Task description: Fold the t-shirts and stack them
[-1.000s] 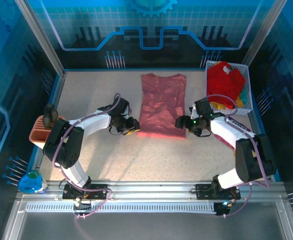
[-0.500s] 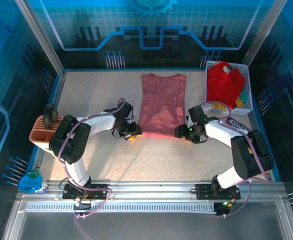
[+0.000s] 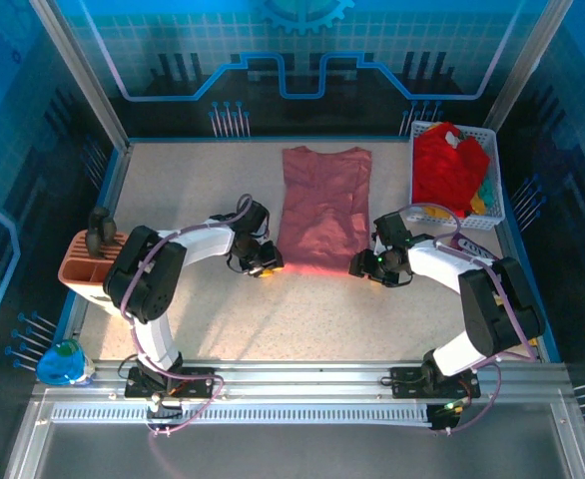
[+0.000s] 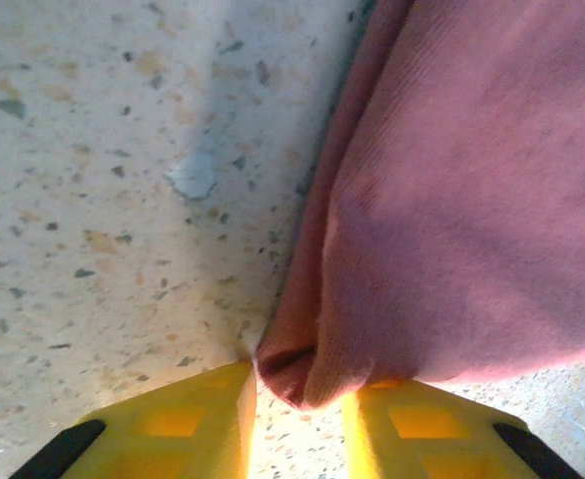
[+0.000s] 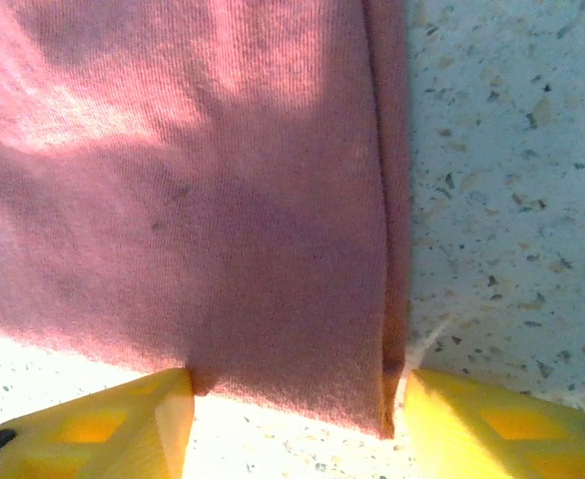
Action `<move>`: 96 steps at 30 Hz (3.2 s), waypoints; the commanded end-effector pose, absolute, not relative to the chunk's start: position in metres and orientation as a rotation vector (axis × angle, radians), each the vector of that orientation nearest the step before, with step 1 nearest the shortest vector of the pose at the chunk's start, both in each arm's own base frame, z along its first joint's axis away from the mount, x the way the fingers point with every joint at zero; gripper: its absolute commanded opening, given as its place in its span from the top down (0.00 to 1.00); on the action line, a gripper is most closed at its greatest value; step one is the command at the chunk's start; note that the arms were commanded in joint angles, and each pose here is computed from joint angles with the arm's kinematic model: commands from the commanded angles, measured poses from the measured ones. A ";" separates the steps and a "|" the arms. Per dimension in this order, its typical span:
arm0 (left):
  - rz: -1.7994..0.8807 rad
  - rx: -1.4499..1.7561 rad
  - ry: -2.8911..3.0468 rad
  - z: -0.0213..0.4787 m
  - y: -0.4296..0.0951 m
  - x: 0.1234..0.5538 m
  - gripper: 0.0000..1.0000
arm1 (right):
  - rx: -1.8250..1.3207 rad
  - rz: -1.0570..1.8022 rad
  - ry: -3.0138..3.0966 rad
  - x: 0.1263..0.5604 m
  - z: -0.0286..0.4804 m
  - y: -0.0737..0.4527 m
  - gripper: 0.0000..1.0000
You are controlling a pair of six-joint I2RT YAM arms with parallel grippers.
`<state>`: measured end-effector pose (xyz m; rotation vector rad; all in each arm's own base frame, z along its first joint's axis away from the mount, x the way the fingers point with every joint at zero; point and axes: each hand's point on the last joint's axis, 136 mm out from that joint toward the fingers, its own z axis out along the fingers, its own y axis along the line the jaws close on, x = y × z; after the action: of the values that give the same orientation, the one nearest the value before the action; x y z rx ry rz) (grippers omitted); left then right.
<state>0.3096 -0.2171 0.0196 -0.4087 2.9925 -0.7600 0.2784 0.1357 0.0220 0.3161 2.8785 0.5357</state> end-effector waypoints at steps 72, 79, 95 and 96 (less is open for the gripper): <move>-0.745 -0.337 2.816 0.120 -0.224 0.167 1.00 | 0.244 0.521 2.731 0.181 0.141 0.128 1.00; -0.752 -0.361 2.779 0.142 -0.224 0.202 1.00 | 0.208 0.548 2.671 0.221 0.169 0.141 1.00; -0.813 -0.341 2.719 0.174 -0.240 0.289 1.00 | 0.232 0.666 2.602 0.299 0.194 0.135 1.00; -0.817 -0.339 2.718 0.175 -0.241 0.293 1.00 | 0.233 0.675 2.604 0.302 0.193 0.135 1.00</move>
<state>0.2821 -0.2353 0.1647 -0.3959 2.7229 -0.7785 0.2865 0.1301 0.1784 0.2876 2.6503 0.6083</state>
